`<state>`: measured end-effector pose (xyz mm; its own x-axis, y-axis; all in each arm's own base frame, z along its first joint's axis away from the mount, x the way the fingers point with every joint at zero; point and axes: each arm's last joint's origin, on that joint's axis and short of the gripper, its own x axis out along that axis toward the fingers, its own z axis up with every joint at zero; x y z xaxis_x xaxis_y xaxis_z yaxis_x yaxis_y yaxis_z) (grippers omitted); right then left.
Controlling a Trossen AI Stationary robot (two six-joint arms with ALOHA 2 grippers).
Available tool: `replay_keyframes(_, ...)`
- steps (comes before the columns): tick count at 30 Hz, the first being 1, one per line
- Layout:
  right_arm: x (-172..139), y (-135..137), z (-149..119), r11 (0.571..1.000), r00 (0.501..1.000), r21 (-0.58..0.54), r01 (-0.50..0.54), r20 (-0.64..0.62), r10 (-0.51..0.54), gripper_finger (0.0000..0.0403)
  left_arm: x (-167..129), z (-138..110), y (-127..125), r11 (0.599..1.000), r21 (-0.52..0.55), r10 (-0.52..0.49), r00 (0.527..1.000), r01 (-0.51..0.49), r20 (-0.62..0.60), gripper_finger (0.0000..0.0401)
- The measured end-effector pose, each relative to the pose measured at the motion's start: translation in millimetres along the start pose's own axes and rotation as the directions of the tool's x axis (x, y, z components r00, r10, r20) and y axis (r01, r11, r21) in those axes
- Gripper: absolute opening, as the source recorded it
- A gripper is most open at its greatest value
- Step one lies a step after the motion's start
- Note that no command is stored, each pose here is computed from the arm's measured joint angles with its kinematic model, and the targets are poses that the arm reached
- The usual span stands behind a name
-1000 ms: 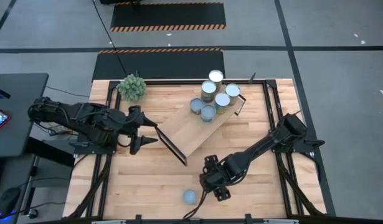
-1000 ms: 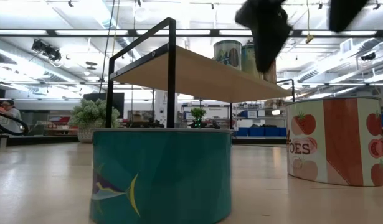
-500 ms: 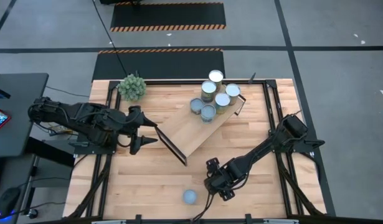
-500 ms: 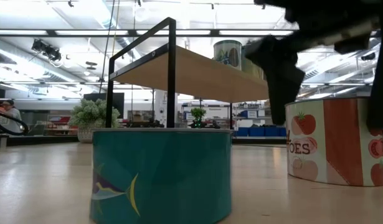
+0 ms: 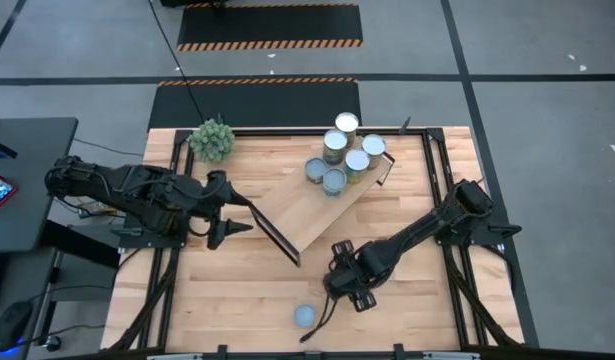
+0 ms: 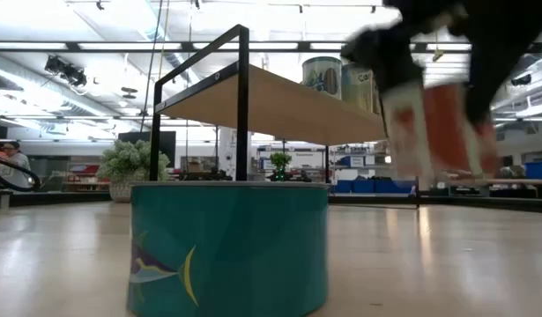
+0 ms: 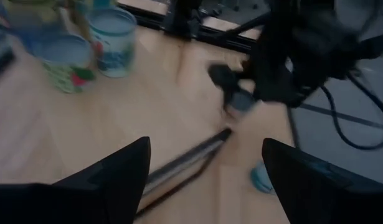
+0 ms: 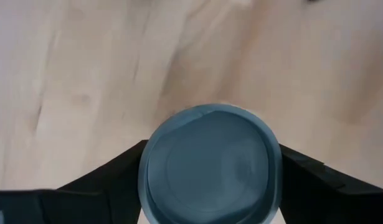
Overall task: Pick and place cans onto a shelf
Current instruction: Put the canned diced tomatoes on the shelf
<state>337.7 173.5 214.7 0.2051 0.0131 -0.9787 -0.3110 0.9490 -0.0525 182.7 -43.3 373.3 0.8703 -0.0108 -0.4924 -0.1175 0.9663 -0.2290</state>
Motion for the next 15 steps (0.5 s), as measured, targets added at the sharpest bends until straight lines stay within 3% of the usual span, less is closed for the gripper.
replay_keyframes(7,-81.1,-45.0,7.5,0.989,0.99,0.099,0.108,0.083,-0.117,0.0291,0.1,-9.2,-20.8,0.961,-0.061,-0.274,0.952,0.268,-0.134,0.0313)
replay_keyframes(11,-114.0,-78.5,12.4,0.975,0.972,0.177,0.134,0.169,-0.164,0.0291,1.9,-17.1,-33.0,0.951,-0.052,-0.308,0.935,0.304,-0.176,0.0313)
replay_keyframes(15,-113.4,-109.2,13.2,0.968,0.969,0.191,0.165,0.151,-0.195,0.0291,12.9,-36.0,-44.5,0.953,-0.057,-0.302,0.911,0.299,-0.281,0.0313)
